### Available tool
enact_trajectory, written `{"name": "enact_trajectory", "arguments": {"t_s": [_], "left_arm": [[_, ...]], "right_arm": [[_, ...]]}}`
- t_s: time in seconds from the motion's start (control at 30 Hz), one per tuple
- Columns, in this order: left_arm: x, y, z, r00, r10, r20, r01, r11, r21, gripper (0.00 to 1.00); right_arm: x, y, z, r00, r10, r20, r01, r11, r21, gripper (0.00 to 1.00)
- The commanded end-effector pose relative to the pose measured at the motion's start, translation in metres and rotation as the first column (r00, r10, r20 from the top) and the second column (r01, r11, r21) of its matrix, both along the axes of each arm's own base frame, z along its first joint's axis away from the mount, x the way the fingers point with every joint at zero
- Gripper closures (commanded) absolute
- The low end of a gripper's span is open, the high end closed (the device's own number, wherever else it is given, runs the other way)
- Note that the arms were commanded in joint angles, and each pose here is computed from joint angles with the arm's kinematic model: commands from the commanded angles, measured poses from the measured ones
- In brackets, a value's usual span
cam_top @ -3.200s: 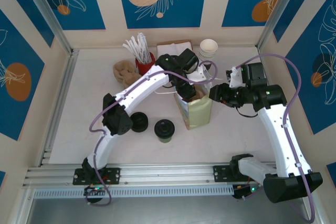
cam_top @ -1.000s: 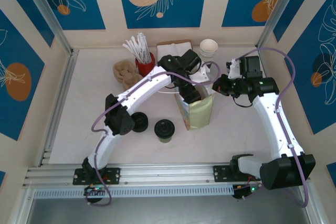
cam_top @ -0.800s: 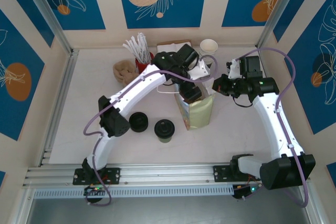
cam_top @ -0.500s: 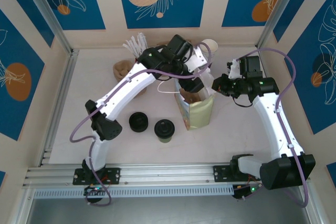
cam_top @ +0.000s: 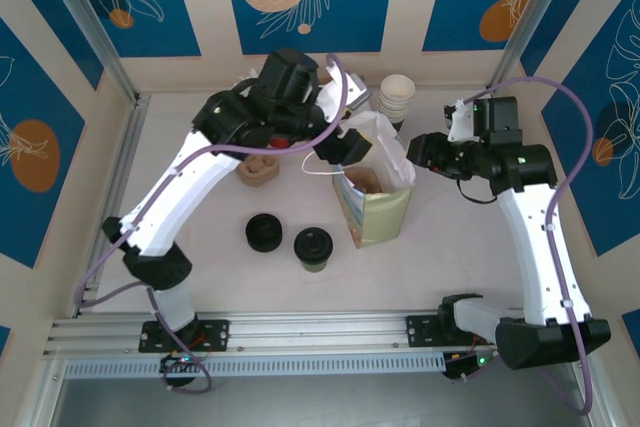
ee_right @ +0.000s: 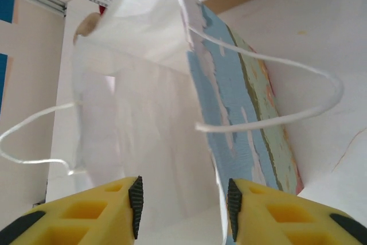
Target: Pack the takeout coffee
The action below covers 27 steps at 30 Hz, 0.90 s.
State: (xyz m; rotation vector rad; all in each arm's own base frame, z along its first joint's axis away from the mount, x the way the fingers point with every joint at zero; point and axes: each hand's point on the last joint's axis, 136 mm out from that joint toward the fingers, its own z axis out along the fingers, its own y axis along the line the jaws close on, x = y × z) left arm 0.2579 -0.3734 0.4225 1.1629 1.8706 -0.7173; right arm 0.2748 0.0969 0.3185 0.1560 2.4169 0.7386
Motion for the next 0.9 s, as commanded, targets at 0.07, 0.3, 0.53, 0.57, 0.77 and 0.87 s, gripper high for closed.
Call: {"name": "enact_trajectory", "arguments": {"t_s": [0.07, 0.3, 0.53, 0.57, 0.77, 0.87], "left_arm": [[-0.011, 0.032, 0.005, 0.994, 0.113, -0.006, -0.113, 0.994, -0.011, 0.2], [-0.013, 0.087, 0.0, 0.946, 0.323, -0.004, -0.323, 0.946, -0.024, 0.15], [-0.006, 0.156, -0.027, 0.85, 0.522, -0.066, -0.526, 0.847, -0.073, 0.05], [-0.005, 0.163, -0.033, 0.842, 0.533, -0.085, -0.539, 0.839, -0.072, 0.05], [0.002, 0.179, -0.072, 0.818, 0.548, -0.174, -0.56, 0.828, -0.024, 0.04], [0.011, 0.179, -0.086, 0.813, 0.551, -0.188, -0.563, 0.826, -0.011, 0.04]], "right_arm": [[-0.012, -0.008, 0.033, 0.992, 0.022, 0.123, -0.015, 0.998, -0.055, 0.52], [0.019, 0.002, 0.034, 0.99, 0.064, 0.125, -0.058, 0.997, -0.05, 0.52], [0.058, 0.01, 0.01, 0.986, 0.144, 0.08, -0.134, 0.984, -0.118, 0.47], [0.062, 0.011, 0.005, 0.985, 0.155, 0.071, -0.145, 0.981, -0.132, 0.47], [0.086, 0.019, -0.017, 0.977, 0.213, 0.022, -0.206, 0.962, -0.18, 0.42], [0.098, 0.029, -0.026, 0.968, 0.251, 0.002, -0.247, 0.952, -0.18, 0.41]]}}
